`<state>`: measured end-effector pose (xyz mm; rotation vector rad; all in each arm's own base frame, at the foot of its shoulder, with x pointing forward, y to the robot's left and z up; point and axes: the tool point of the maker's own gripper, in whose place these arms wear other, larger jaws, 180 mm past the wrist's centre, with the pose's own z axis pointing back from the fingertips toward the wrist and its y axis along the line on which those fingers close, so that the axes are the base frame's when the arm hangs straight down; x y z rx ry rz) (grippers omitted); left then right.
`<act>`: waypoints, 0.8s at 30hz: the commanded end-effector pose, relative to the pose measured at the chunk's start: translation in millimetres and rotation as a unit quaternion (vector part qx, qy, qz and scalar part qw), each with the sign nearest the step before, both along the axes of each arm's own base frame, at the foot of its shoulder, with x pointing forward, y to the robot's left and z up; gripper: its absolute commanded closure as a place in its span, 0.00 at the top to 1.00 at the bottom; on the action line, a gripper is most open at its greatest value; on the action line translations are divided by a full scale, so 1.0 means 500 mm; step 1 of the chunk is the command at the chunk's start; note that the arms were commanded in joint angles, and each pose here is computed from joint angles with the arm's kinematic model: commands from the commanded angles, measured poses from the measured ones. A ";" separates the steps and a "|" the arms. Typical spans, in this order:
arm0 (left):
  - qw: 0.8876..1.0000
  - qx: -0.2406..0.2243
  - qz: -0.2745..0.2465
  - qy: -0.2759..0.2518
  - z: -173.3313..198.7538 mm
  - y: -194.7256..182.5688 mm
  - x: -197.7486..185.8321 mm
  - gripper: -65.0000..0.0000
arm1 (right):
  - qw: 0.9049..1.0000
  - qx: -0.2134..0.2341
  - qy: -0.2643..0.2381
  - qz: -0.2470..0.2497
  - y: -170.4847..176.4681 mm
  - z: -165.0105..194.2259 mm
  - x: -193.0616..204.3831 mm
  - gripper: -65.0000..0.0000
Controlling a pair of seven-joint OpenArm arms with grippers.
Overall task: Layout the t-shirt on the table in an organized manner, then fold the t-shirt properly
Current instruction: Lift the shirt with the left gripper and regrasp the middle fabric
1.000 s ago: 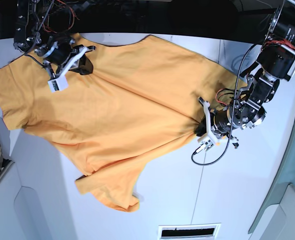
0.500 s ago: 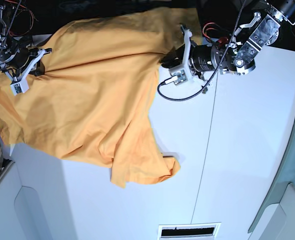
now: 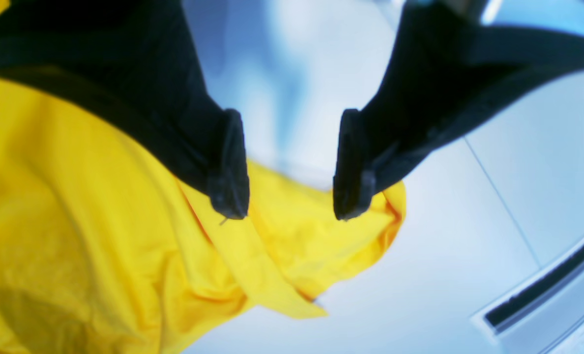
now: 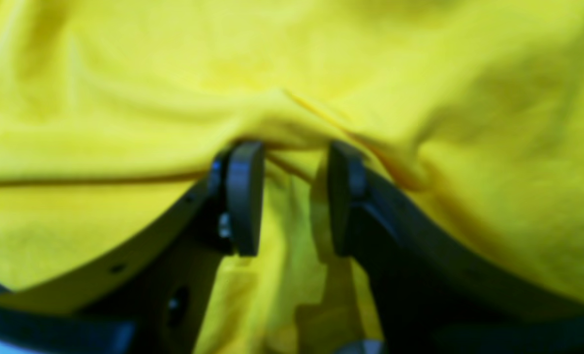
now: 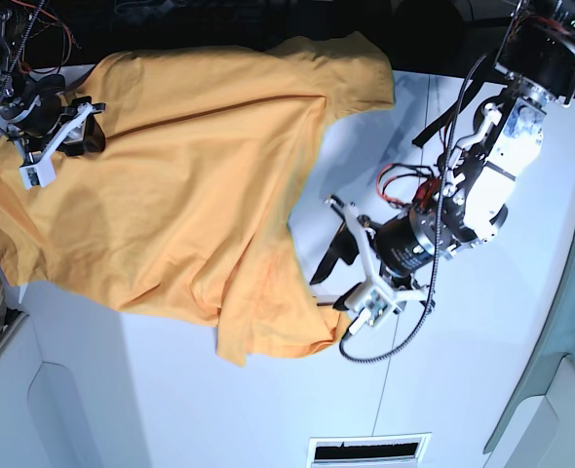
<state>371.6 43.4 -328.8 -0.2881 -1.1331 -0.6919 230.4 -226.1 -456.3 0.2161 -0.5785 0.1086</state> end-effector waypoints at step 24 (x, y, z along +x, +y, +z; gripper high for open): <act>0.989 -0.079 0.061 0.109 -0.190 -0.153 0.130 0.48 | 1.000 0.018 -0.014 -0.006 0.052 -0.005 0.010 0.34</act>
